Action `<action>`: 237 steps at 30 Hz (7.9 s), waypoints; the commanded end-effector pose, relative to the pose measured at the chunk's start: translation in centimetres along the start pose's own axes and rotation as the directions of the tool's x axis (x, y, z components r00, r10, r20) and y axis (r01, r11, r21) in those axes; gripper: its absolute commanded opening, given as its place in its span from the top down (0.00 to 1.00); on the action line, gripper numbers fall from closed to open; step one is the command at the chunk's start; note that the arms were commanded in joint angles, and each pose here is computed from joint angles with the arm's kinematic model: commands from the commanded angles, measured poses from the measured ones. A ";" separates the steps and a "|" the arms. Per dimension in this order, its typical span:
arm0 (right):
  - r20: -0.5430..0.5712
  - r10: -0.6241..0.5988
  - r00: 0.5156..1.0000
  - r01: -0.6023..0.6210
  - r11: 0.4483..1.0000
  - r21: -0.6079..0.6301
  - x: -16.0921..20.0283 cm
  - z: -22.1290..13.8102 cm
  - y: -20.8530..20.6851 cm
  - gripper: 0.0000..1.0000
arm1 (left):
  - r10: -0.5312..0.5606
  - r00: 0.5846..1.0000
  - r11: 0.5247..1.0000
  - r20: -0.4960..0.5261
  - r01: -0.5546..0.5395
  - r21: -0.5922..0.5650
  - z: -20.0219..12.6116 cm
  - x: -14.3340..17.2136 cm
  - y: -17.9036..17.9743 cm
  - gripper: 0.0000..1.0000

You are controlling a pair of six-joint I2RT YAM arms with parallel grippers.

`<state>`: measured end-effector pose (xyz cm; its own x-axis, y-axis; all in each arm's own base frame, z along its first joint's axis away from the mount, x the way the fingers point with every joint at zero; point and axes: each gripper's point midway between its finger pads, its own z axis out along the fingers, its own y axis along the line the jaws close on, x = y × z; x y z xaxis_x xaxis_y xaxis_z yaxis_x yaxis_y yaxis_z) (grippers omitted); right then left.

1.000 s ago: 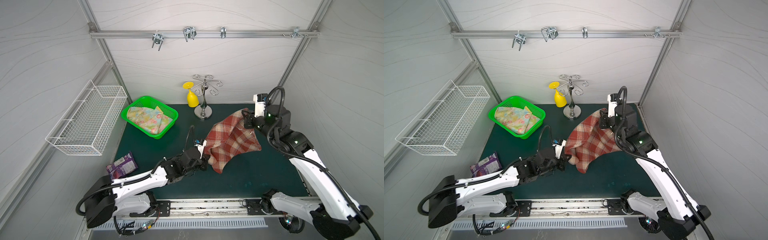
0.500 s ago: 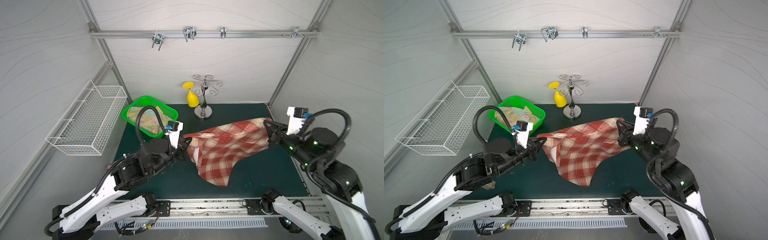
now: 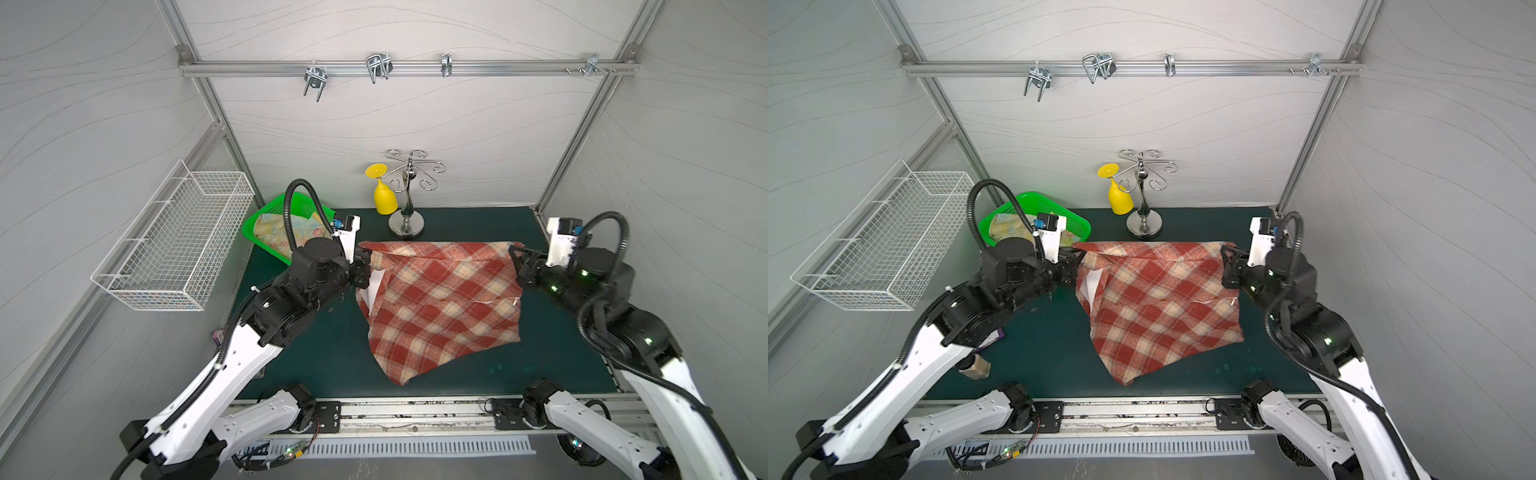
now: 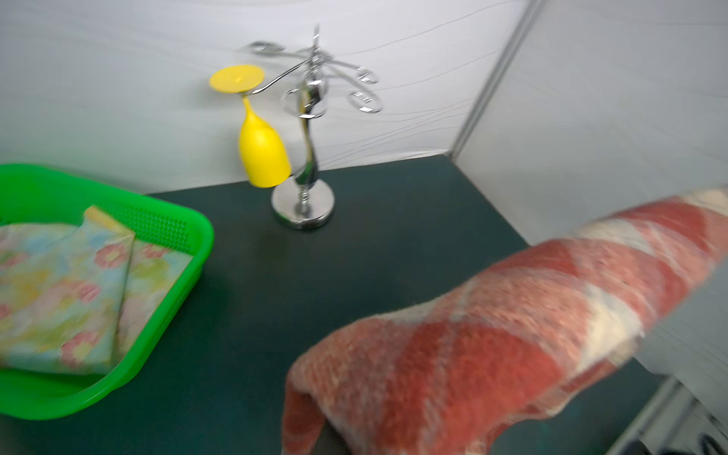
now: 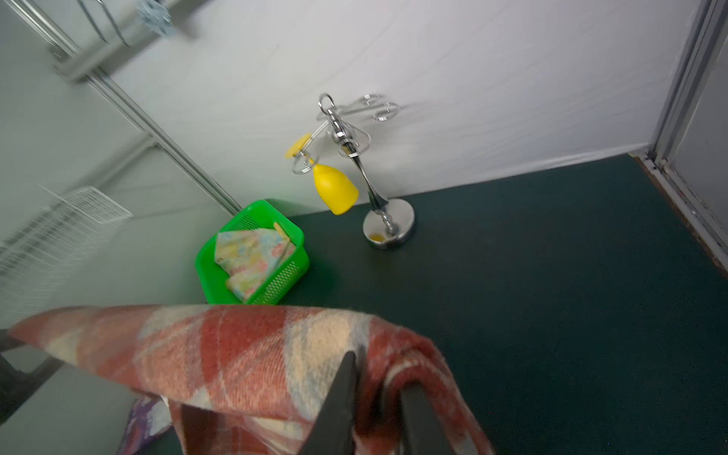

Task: Fold and stack skirts
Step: Flatten out the skirt at the center of the table, then rotate the skirt at the center of the table, then fold the skirt at the center of the table.

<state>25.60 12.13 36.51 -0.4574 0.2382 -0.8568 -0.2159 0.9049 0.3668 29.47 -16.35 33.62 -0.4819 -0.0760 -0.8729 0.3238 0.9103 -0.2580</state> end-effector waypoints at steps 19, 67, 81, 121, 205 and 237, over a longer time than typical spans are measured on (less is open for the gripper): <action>-0.207 0.228 0.951 -0.200 0.969 0.147 4.0 24.5 -11.5 0.13 | -0.288 0.935 0.949 -0.206 0.249 -0.195 21.8 3.0 10.6 0.76; -0.615 0.309 0.725 -0.153 0.944 0.294 30.3 13.6 -11.9 0.01 | -0.446 0.753 0.893 -0.485 0.410 -0.184 8.7 29.6 3.0 0.15; -0.611 0.301 0.732 -0.133 0.943 0.306 32.8 8.3 -10.4 0.01 | -0.415 0.779 0.900 -0.469 0.278 -0.335 6.7 30.5 6.6 0.14; -0.611 -0.031 0.791 0.080 0.995 0.052 30.5 2.8 -4.8 0.01 | -0.711 0.537 0.702 -0.454 0.576 -0.419 -3.1 33.8 7.0 0.10; -0.644 0.197 0.739 -0.054 0.971 0.235 36.8 1.5 -8.1 0.76 | -0.687 0.629 0.725 -0.364 0.556 -0.407 1.7 24.0 8.0 0.97; -0.548 -0.027 0.836 0.028 1.000 -0.006 31.1 -2.9 2.5 1.00 | -0.614 0.759 0.771 -0.217 0.517 -0.372 -5.8 16.4 8.6 0.97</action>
<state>7.66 21.15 10.74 -0.8690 -0.0743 -0.4892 -0.2789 0.8902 0.3602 19.06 -8.43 18.07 -0.7643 -0.5299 -0.3675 -0.2987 0.7960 -0.5265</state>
